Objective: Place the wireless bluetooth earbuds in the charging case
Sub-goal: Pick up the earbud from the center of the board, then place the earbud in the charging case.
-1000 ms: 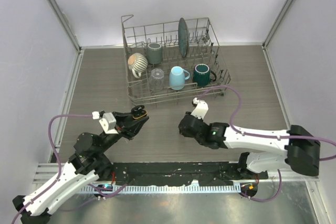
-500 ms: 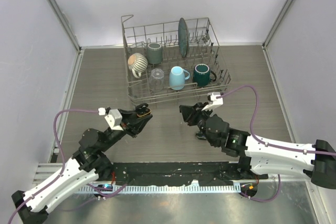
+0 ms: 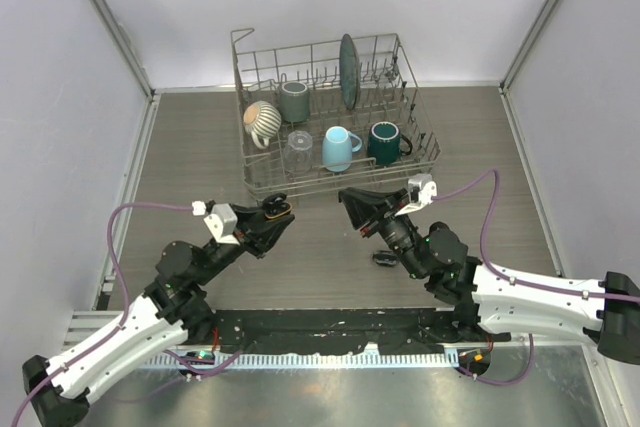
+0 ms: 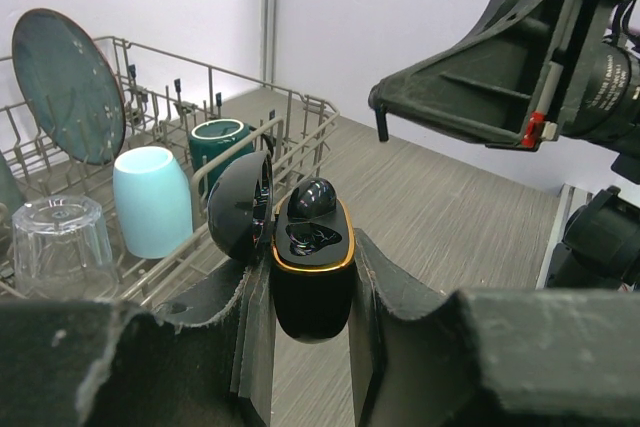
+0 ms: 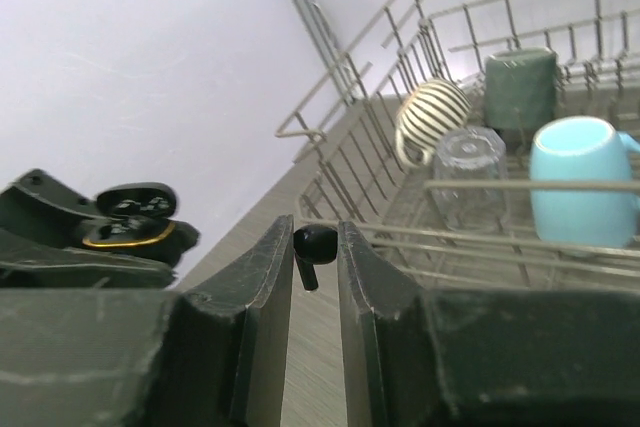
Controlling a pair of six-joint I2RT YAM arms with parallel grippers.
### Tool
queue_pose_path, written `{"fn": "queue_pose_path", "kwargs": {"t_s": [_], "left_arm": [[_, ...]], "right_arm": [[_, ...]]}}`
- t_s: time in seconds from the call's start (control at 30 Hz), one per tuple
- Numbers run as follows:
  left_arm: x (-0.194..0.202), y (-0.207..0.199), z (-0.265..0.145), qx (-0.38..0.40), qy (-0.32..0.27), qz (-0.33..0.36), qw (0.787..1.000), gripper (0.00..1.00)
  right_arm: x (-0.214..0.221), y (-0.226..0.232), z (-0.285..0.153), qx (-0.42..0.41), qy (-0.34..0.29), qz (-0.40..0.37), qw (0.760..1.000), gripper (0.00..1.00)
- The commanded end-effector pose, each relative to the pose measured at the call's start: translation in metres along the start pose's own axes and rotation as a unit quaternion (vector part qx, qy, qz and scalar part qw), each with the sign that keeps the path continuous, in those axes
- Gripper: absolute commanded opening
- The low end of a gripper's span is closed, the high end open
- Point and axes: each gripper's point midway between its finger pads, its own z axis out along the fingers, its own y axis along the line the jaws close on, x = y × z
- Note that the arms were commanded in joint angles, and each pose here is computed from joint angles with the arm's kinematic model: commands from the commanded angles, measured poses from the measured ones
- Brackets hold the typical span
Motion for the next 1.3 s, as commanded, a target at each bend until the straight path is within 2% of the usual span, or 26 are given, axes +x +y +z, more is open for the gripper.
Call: {"fn": "queue_pose_path", "kwargs": {"t_s": [0.0, 0.37, 0.47, 0.9, 1.27], "left_arm": [[-0.042, -0.004, 0.006, 0.005, -0.068, 0.002, 0.998, 0.0], [-0.045, -0.003, 0.009, 0.004, -0.08, 0.0, 0.997, 0.0], [-0.046, -0.003, 0.01, 0.005, -0.086, 0.001, 0.996, 0.0], [-0.039, -0.012, 0.017, 0.034, -0.078, 0.004, 0.996, 0.0], [-0.035, -0.021, 0.019, 0.062, -0.067, 0.01, 0.996, 0.0]], "right_arm": [[-0.042, 0.036, -0.001, -0.087, -0.073, -0.013, 0.994, 0.01], [-0.064, 0.093, -0.019, -0.246, -0.125, 0.006, 0.961, 0.01], [-0.065, 0.1, -0.023, -0.268, -0.134, 0.027, 0.954, 0.01], [-0.057, 0.129, -0.008, -0.306, -0.129, 0.064, 0.941, 0.01], [-0.04, 0.136, 0.011, -0.296, -0.115, 0.065, 0.946, 0.01]]}}
